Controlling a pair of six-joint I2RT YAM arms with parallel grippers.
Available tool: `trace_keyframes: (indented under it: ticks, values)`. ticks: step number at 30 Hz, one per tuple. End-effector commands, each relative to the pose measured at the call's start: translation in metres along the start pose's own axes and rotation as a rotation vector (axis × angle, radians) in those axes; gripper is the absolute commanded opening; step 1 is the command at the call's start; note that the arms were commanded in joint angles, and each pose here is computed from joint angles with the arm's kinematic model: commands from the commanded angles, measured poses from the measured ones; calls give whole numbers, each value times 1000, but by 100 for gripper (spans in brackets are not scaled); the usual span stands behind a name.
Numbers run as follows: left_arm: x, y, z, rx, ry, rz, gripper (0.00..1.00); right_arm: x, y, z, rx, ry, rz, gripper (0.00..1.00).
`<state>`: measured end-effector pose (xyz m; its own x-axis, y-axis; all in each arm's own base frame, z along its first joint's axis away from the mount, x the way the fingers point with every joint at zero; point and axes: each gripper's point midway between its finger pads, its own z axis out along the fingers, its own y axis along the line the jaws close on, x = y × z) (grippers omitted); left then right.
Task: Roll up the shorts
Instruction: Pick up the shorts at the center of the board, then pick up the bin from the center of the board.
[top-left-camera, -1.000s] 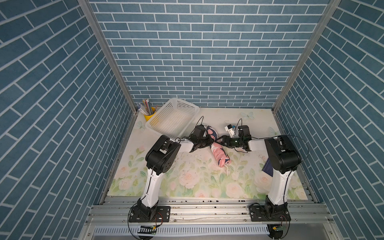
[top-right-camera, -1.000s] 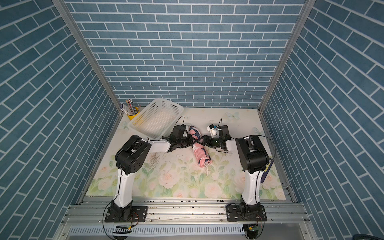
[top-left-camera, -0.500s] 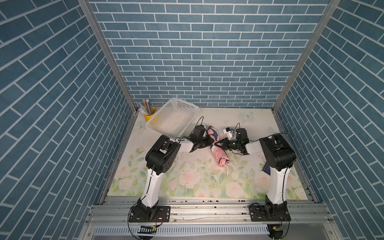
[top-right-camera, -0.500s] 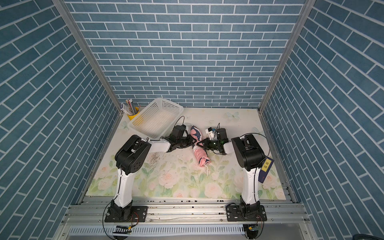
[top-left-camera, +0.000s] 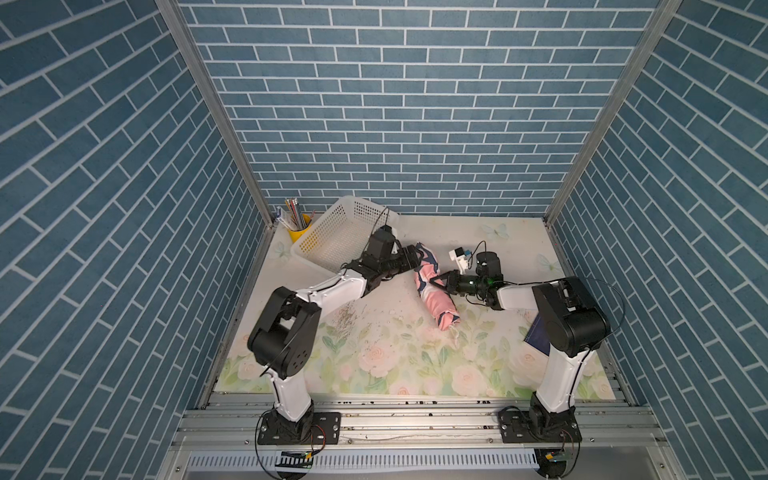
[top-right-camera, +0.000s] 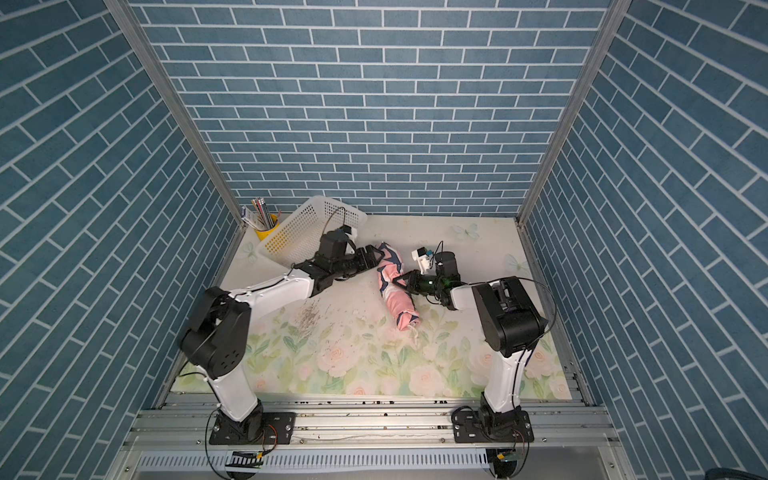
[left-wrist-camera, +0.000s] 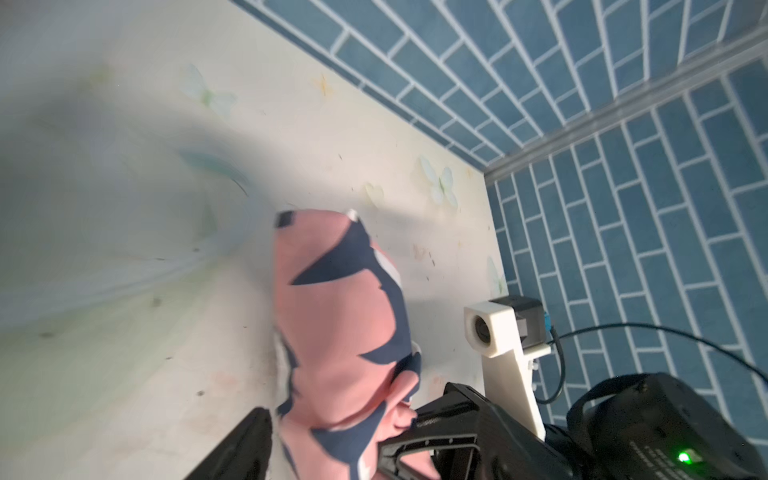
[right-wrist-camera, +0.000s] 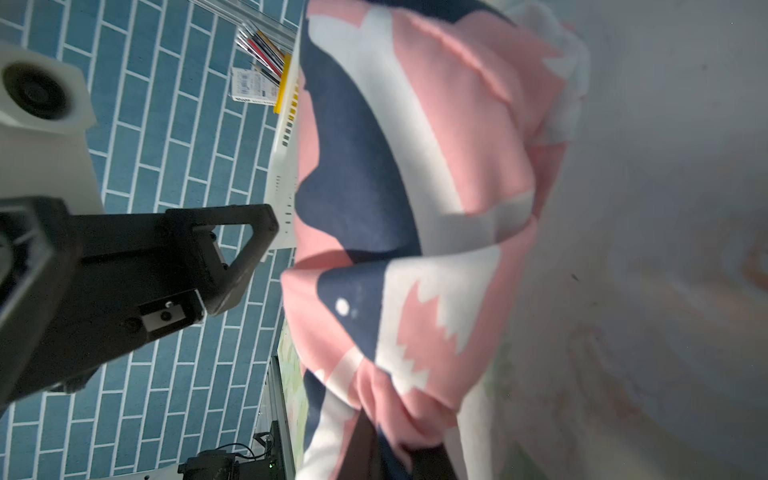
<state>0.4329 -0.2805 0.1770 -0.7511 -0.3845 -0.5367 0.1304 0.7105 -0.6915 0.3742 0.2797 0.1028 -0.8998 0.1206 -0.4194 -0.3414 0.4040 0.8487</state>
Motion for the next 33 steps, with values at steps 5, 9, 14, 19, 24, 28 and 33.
trace_keyframes:
  ticks: [5, 9, 14, 19, 24, 28, 33]
  values:
    - [-38, 118, -86, -428, -110, -134, 93, -22, 45, -6, 15, -52, -112, 0]
    - [-53, 170, -123, -520, -179, -236, 93, -27, 65, -3, 1, -62, -152, 0]
    - [-66, 200, -133, -577, -197, -287, 90, -26, 75, 1, 0, -54, -175, 0]
    - [-67, 216, -121, -587, -170, -317, 90, -27, 78, -1, 4, -61, -181, 0]
    - [-66, 232, -103, -608, -144, -324, 75, -33, 85, -1, 3, -79, -191, 0]
    - [-57, 233, -100, -590, -124, -336, 54, -45, 99, 2, -5, -112, -205, 0]
    - [-40, 224, -102, -553, -99, -349, 34, -66, 118, 12, -27, -182, -206, 0]
